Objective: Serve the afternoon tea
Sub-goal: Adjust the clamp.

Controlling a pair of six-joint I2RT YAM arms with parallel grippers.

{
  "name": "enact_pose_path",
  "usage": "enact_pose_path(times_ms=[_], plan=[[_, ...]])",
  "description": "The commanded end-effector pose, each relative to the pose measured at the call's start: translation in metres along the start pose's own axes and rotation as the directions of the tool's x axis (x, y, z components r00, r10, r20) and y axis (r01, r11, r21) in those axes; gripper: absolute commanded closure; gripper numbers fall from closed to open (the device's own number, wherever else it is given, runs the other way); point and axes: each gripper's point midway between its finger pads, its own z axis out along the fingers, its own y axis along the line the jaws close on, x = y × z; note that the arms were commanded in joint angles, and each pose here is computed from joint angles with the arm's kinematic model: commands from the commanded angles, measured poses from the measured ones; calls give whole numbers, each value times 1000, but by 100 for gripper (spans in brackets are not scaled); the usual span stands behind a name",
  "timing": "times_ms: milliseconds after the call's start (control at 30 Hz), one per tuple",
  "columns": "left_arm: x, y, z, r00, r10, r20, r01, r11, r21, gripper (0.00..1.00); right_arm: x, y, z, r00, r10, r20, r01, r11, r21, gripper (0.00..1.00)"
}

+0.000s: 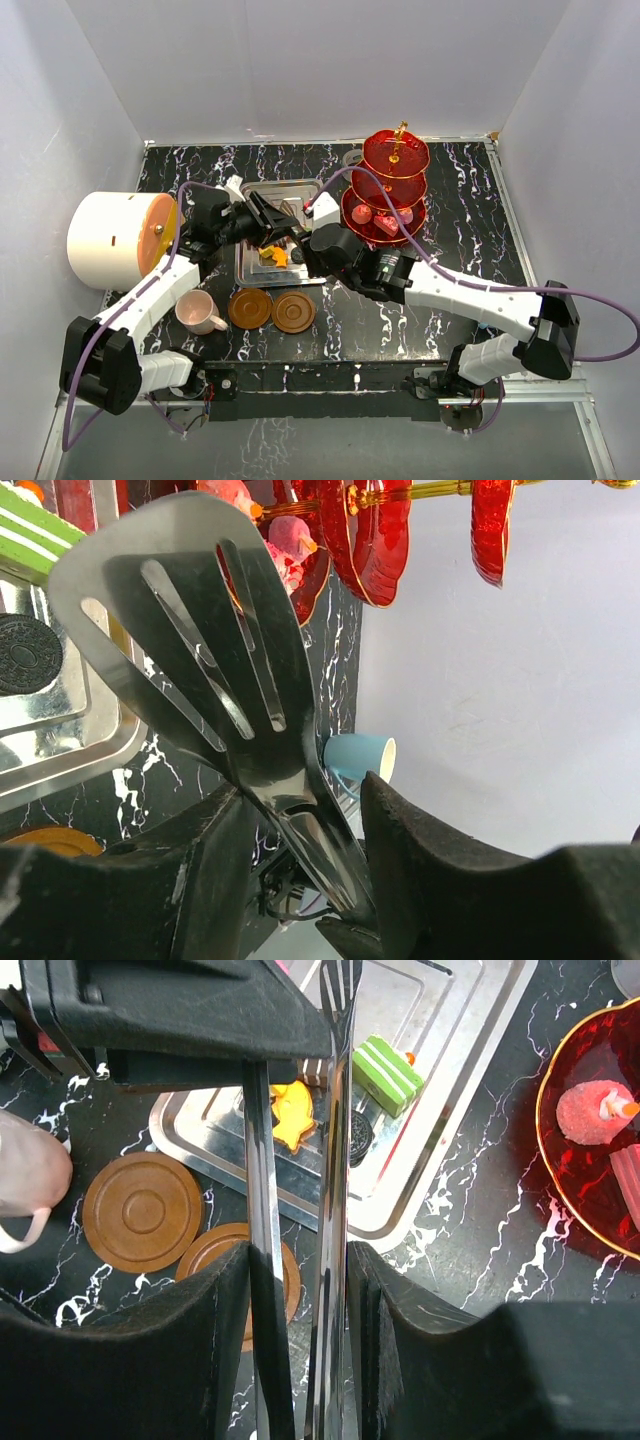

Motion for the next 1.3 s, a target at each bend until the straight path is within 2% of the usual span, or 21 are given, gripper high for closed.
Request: enact_pose_path(times_ms=[0, 200, 400, 533, 600, 633, 733, 833, 1100, 1267], plan=[[4, -16, -6, 999, 22, -41, -21, 999, 25, 58, -39, 10, -4, 996, 15, 90, -14, 1000, -20, 61], [6, -17, -3, 998, 34, -62, -32, 999, 36, 71, -44, 15, -5, 995, 16, 96, -12, 999, -41, 61], [8, -20, -4, 997, 54, -63, -51, 997, 52, 75, -42, 17, -6, 994, 51, 99, -46, 997, -55, 60], [6, -25, -8, 996, 85, -36, -82, 993, 83, 76, -43, 20, -8, 987, 131, 94, -122, 988, -92, 53], [4, -31, -13, 994, 109, -11, -107, 988, 112, 76, -40, 19, -3, 978, 201, 55, -193, 973, -129, 43], [3, -35, -14, 993, 121, 2, -120, 984, 130, 76, -38, 18, 0, 971, 239, 27, -233, 961, -148, 42], [1, -43, -20, 987, 158, 28, -160, 974, 160, 77, -31, 13, 8, 936, 349, -50, -351, 911, -214, 40], [-1, -47, -24, 982, 180, 58, -187, 967, 171, 77, -30, 17, 8, 898, 428, -104, -439, 846, -304, 33], [-4, -50, -30, 974, 204, 103, -220, 957, 188, 78, -28, 25, 1, 863, 482, -149, -502, 789, -354, 14], [-4, -58, -34, 970, 215, 118, -236, 947, 219, 78, -16, 29, 5, 861, 463, -208, -508, 772, -383, 12]])
